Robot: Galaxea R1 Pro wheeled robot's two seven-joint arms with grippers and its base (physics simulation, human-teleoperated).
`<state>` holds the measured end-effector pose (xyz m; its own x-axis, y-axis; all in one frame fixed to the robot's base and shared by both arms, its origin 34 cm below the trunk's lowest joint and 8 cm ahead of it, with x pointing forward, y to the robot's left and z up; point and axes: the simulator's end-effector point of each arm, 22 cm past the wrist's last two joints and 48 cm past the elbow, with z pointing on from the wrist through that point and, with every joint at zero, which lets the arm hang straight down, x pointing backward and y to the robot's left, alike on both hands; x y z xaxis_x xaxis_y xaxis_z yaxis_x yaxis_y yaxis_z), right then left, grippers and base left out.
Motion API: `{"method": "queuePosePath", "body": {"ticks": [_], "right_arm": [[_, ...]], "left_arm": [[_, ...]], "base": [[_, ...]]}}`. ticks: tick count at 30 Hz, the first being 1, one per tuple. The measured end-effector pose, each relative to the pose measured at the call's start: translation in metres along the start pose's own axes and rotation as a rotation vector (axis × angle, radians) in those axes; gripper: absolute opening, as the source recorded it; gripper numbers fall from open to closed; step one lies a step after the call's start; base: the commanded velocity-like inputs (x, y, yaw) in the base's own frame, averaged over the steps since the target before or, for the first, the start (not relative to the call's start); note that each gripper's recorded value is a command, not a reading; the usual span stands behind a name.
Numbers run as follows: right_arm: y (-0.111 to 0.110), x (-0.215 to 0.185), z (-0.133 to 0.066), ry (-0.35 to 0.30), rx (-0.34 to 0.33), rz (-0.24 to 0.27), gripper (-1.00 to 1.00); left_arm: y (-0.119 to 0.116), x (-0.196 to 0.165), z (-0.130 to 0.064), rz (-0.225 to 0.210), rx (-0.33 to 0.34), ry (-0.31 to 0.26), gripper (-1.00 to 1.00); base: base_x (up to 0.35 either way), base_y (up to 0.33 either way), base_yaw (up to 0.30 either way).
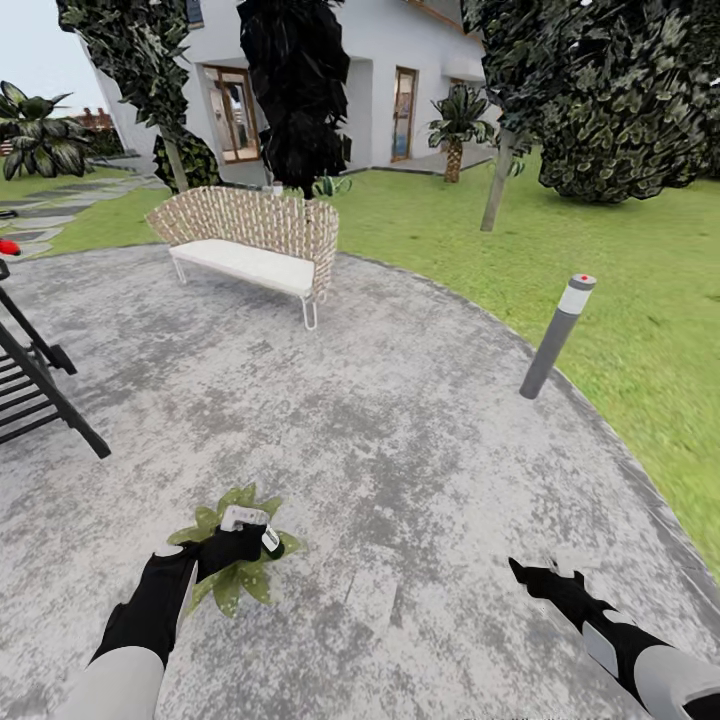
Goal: Pick up the pesticide atomizer in the garden and spray insectifuge to fully cover both potted plants in the garden.
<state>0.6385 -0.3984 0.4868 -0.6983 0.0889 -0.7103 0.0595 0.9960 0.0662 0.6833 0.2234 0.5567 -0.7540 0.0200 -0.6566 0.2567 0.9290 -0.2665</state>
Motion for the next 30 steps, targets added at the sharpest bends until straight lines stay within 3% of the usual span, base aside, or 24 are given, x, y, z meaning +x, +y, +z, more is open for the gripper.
{"method": "queuePosePath", "body": {"ticks": [30], "right_arm": [[0.001,-0.013,-0.001,-0.035,-0.003,0.0,1.0]], "left_arm": [[-0.002,-0.012,-0.005,0.012,0.0,-0.031,-1.0]], "base": [[0.0,-0.01,-0.19]]}}
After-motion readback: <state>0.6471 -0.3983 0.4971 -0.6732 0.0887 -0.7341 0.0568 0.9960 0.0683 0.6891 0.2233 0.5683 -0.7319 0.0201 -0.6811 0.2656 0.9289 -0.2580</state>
